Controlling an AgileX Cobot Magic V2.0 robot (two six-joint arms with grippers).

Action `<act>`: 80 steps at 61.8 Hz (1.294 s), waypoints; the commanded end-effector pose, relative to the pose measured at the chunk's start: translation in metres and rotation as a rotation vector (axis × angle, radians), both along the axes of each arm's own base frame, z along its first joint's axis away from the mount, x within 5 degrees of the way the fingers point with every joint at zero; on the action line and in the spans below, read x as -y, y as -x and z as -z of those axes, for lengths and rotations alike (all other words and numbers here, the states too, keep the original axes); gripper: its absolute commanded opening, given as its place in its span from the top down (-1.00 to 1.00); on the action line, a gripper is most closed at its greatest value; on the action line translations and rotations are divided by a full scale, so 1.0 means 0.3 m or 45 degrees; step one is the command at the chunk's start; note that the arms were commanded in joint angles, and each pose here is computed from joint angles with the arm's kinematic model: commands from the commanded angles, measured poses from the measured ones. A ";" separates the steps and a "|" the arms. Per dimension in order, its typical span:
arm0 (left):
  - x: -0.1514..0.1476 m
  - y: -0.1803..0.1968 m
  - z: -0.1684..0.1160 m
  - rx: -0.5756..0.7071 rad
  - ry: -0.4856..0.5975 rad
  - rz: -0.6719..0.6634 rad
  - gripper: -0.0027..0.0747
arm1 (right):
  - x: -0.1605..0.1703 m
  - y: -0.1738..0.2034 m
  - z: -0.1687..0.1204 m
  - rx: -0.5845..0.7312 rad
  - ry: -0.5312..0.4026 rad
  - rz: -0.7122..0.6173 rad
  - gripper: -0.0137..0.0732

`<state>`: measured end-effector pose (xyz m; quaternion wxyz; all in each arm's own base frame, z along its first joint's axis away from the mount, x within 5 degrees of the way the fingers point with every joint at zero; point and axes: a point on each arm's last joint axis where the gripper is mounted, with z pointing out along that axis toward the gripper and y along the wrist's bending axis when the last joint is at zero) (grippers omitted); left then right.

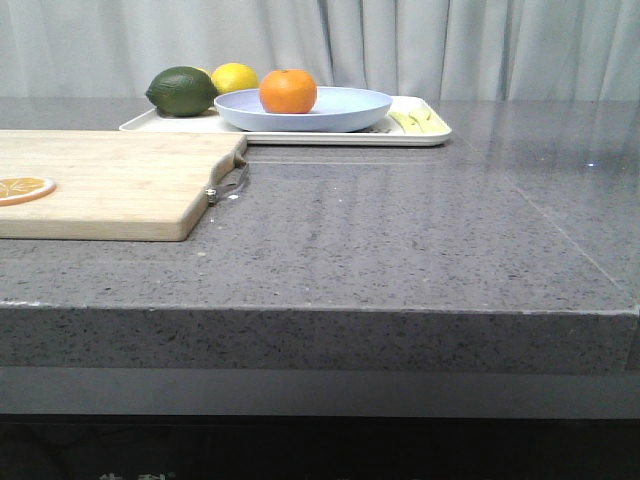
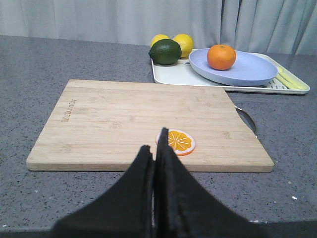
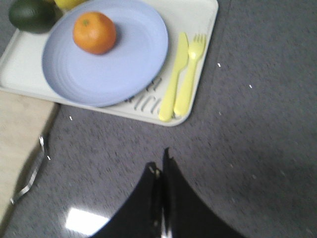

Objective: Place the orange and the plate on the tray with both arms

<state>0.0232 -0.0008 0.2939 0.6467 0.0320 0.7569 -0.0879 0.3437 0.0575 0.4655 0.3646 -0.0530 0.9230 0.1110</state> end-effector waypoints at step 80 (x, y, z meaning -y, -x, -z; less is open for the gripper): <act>0.003 -0.001 -0.047 0.113 0.038 0.007 0.98 | 0.166 0.949 0.550 0.884 0.101 0.125 0.96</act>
